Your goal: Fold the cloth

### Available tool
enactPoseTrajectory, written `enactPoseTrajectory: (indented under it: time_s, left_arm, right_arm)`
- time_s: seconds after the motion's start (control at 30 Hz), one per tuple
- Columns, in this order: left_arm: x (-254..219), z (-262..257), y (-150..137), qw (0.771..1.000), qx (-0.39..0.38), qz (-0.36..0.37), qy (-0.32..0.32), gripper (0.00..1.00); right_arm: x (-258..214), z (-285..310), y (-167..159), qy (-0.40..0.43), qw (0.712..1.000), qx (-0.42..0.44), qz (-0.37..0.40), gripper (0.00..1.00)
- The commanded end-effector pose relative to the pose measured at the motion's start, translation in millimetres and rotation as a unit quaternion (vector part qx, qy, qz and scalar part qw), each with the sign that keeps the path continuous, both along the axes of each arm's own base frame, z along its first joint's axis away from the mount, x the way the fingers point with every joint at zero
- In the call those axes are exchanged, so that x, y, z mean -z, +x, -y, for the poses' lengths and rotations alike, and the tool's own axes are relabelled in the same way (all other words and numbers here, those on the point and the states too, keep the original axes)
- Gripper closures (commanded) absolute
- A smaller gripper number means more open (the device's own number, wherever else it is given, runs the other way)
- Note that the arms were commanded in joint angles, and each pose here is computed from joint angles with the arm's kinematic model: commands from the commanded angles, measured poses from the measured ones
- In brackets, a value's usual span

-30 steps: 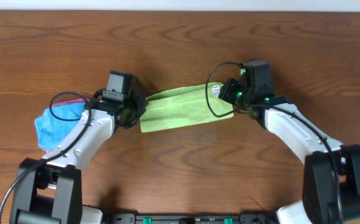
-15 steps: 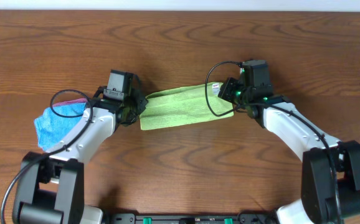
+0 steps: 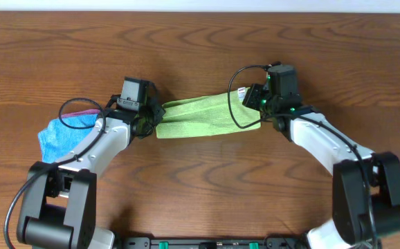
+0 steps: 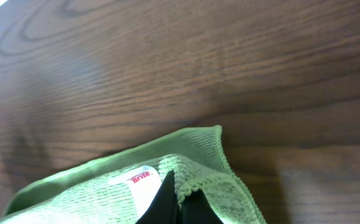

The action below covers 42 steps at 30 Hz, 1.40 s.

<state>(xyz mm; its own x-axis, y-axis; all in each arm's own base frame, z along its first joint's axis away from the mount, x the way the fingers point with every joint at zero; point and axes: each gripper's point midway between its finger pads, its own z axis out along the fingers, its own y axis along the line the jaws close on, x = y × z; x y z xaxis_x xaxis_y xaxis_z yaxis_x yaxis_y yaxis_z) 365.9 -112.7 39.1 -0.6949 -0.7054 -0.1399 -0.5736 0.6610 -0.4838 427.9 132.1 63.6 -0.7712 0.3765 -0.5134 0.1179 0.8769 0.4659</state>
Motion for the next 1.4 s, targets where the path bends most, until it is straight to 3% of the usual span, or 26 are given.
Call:
enactPoseTrajectory:
  time_s: [0.0,0.5,0.6,0.7,0.83,0.93,1.07,1.27,1.37]
  left_arm:
    - [-5,-8,10,1.000,-0.005,0.014,0.021,0.94]
    - [-4,-14,12,0.999,-0.006,0.019,0.040,0.94]
    - [-4,-15,12,0.999,-0.007,0.018,0.043,0.94]
    - [-4,-16,12,0.999,-0.004,0.019,0.046,0.82]
    - [-4,-16,12,0.999,0.000,0.020,0.048,0.72]
    - [-4,-16,11,0.999,0.004,0.020,0.050,0.55]
    - [-4,-16,11,0.999,0.004,0.019,0.050,0.38]
    - [-8,-19,13,0.999,0.009,0.025,0.042,0.26]
    - [-18,-22,15,0.998,0.021,0.038,0.038,0.21]
  right_arm:
    - [10,7,10,-0.023,1.000,0.011,0.002,0.99]
    - [21,4,20,-0.018,1.000,0.012,0.014,0.99]
    - [21,5,21,-0.019,1.000,0.013,0.014,0.90]
    - [21,5,21,-0.019,1.000,0.013,0.014,0.80]
    - [22,5,20,-0.019,1.000,0.013,0.013,0.79]
    - [24,5,18,-0.019,1.000,0.011,0.007,0.75]
    - [27,3,13,-0.015,1.000,0.005,-0.005,0.61]
    - [14,2,3,-0.009,1.000,0.000,-0.014,0.50]
    - [-8,4,-2,-0.007,1.000,0.001,-0.004,0.36]
